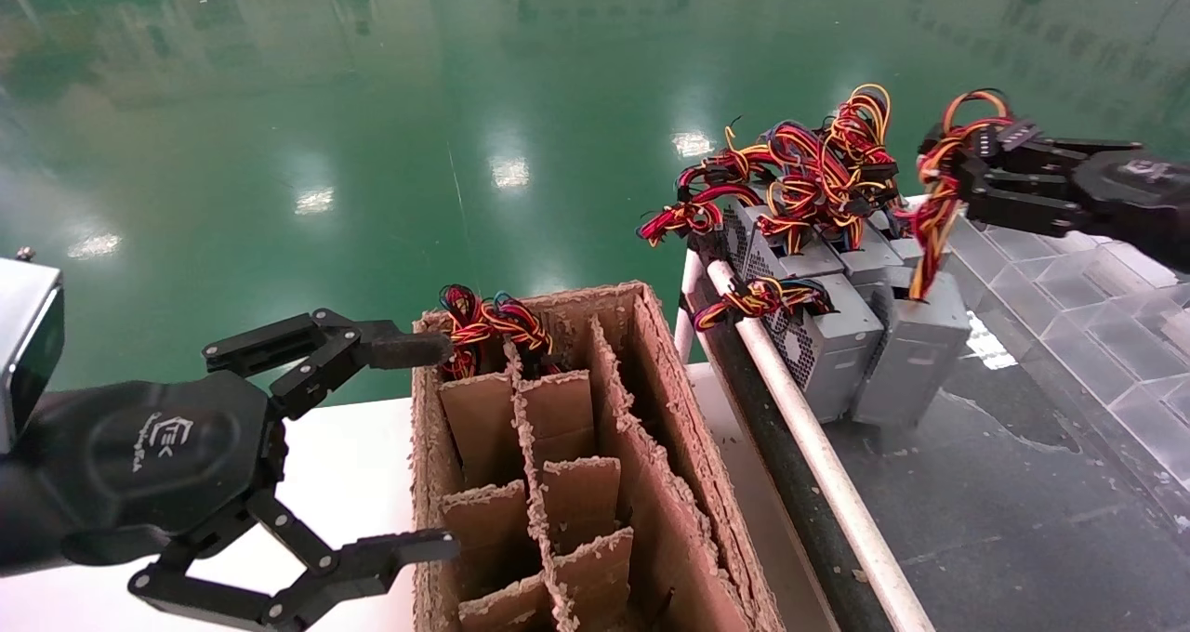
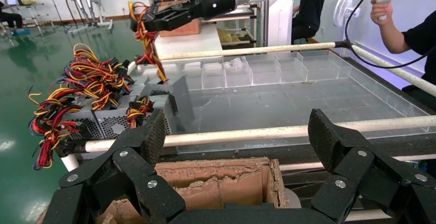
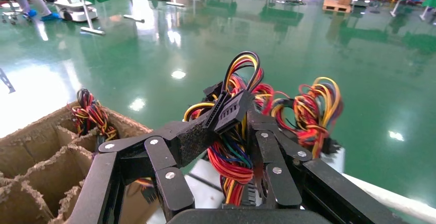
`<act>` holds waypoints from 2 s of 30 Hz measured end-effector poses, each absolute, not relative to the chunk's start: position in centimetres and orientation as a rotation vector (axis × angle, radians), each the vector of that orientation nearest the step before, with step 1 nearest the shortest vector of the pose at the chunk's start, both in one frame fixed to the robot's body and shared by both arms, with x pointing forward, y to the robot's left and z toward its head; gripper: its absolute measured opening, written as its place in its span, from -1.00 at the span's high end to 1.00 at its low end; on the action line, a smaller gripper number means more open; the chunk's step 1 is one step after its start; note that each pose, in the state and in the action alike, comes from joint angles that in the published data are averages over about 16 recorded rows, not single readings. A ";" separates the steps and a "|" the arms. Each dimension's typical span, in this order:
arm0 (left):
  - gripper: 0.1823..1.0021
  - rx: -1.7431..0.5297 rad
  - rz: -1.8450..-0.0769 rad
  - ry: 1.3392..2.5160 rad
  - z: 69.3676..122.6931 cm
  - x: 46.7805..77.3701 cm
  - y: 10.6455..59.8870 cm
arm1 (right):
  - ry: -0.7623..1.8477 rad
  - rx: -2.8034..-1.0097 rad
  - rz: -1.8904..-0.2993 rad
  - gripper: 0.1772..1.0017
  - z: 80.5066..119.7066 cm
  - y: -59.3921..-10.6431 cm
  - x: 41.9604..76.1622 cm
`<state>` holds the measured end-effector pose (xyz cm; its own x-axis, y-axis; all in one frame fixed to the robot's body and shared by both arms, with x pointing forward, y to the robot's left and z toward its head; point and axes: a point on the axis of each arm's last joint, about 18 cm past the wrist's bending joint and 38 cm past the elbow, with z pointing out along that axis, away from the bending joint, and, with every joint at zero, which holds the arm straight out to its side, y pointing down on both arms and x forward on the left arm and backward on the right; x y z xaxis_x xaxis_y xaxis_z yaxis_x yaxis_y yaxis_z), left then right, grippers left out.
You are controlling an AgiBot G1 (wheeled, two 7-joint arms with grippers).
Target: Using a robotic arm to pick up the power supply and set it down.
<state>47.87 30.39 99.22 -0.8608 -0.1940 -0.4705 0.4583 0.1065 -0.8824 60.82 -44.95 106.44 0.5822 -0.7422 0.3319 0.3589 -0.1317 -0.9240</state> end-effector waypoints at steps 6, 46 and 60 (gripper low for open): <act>-1.00 0.257 -1.805 1.914 99.2 47.9 30.4 | 0.344 -1.417 -0.965 0.90 106.5 -43.2 62.0; -1.00 0.257 -1.805 1.914 99.2 47.9 30.4 | 0.349 -1.409 -0.964 0.27 105.6 -42.7 62.7; -1.00 0.257 -1.805 1.914 99.2 47.9 30.4 | 0.266 -1.266 -1.004 -0.51 108.2 -42.9 61.2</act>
